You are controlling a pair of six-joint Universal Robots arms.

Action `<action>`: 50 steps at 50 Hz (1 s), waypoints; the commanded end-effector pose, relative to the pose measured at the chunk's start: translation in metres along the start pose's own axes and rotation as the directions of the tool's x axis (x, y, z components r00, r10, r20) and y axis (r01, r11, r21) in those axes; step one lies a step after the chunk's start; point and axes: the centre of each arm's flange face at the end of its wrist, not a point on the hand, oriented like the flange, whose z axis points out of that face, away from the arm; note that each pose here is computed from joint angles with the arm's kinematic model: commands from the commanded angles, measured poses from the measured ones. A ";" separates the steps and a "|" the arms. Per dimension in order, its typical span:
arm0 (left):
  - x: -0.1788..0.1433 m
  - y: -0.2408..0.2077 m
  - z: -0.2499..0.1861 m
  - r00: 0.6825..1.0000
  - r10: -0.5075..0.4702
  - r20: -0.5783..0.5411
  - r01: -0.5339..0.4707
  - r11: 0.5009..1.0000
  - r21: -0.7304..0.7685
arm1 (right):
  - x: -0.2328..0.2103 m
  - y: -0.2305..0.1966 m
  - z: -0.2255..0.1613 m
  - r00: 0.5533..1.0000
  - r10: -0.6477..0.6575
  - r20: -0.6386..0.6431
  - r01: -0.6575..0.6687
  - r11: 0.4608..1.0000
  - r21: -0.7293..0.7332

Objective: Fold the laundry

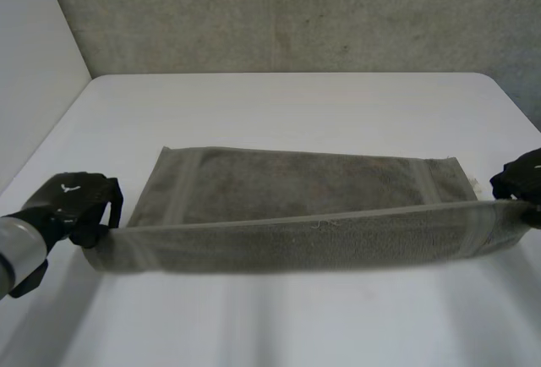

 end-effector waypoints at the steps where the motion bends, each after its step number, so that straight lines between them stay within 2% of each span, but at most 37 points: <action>1: -0.003 0.004 0.037 1.000 0.002 -0.015 -0.002 1.000 -0.031 | -0.008 0.002 0.026 0.999 -0.050 -0.009 0.050 0.998 -0.041; 5: -0.004 -0.010 0.060 1.000 0.021 -0.019 -0.020 1.000 0.018 | -0.004 0.000 0.038 0.998 -0.035 -0.054 0.035 0.999 -0.010; 9: -0.007 -0.024 0.077 1.000 0.008 -0.011 -0.007 0.995 0.097 | 0.010 -0.006 0.054 0.989 0.039 -0.145 -0.029 0.997 0.069; 11: 0.002 -0.040 0.097 1.000 0.007 -0.029 -0.001 0.979 0.203 | 0.015 -0.007 0.060 0.982 0.068 -0.176 -0.052 0.994 0.093; 16: 0.006 -0.055 0.128 1.000 0.013 -0.002 -0.012 0.953 0.304 | 0.024 -0.007 0.079 0.961 0.106 -0.255 -0.072 0.988 0.137; 27: 0.019 -0.050 0.177 1.000 0.024 0.012 -0.026 0.944 0.329 | 0.025 -0.008 0.115 0.939 0.098 -0.329 -0.052 0.988 0.147; 35: 0.020 -0.039 0.190 1.000 0.014 0.021 -0.020 0.950 0.311 | 0.023 -0.011 0.131 0.934 0.087 -0.346 -0.038 0.989 0.146; 41: 0.018 -0.040 0.189 1.000 0.009 0.030 -0.018 0.951 0.308 | 0.025 -0.016 0.135 0.926 0.132 -0.353 -0.076 0.983 0.168; 46: 0.017 -0.051 0.177 0.999 0.005 0.034 -0.015 0.951 0.309 | 0.029 -0.023 0.126 0.914 0.194 -0.356 -0.124 0.970 0.210; 50: 0.017 -0.057 0.160 0.999 0.002 0.032 -0.012 0.952 0.306 | 0.034 -0.039 0.100 0.898 0.239 -0.370 -0.143 0.952 0.269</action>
